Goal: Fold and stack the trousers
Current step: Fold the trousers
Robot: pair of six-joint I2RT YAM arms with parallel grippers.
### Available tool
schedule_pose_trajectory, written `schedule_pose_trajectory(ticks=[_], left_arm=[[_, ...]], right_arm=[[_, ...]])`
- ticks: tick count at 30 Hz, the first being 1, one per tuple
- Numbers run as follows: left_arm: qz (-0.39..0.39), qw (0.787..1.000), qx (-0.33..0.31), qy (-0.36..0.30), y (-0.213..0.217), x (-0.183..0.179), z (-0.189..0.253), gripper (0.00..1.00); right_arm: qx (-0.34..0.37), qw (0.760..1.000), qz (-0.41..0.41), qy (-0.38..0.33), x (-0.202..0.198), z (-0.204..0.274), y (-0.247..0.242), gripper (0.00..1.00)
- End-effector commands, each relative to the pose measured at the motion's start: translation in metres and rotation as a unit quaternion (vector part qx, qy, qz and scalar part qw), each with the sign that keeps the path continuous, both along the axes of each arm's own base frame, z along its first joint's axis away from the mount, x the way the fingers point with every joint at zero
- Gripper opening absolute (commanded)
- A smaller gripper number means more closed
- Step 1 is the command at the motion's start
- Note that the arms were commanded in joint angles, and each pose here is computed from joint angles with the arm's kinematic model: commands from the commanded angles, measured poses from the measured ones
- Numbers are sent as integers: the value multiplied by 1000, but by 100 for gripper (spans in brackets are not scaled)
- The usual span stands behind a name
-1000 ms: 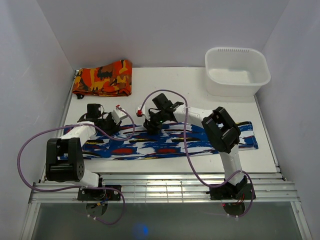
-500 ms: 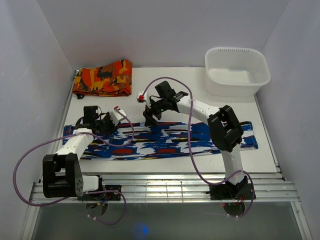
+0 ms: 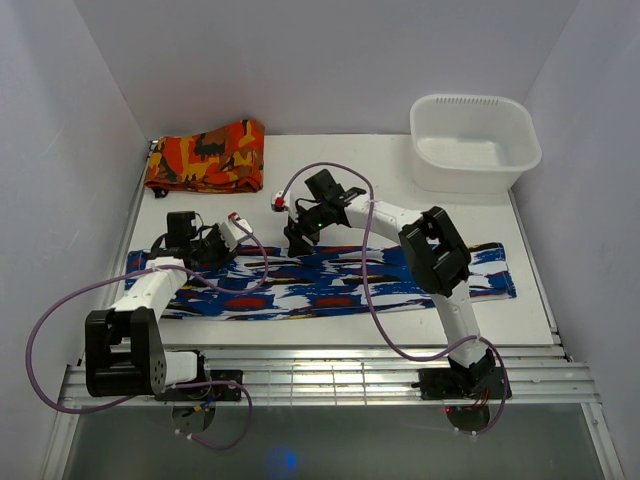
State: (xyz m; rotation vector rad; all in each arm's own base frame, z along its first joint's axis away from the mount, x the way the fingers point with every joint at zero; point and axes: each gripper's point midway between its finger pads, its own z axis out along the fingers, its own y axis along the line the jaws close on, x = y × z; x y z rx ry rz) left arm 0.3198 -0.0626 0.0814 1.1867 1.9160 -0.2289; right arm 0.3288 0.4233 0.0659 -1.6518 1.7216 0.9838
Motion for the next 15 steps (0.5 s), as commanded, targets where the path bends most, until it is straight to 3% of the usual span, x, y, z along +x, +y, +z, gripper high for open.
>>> schedule_pose_trajectory(ticks=[1,3,4,5,6,9,15], left_arm=[[-4,1000,0,-19,0,3,8,27],[-4,1000,-1,-18,0,3,8,27],[-2,1000,-1,-17,0,3,8,27],[0,1000,-1,-15,1,3,8,27],[7,1000,3,-17,3,6,9,30],[43,999,8,-4,12,12,7,53],[158,984,-77,36,29,29,47,64]], right_arm=[[5,999,32,-17,-10,2,1,60],[1,999,30,-19,-8,-2,0,43],[1,999,30,-22,-8,-1,0,23],[1,999,30,-21,-9,-1,-1,13],[5,999,31,-24,-10,1,0,8],[20,998,38,-36,-20,10,-2,8],[23,993,47,-102,-49,8,-3,8]])
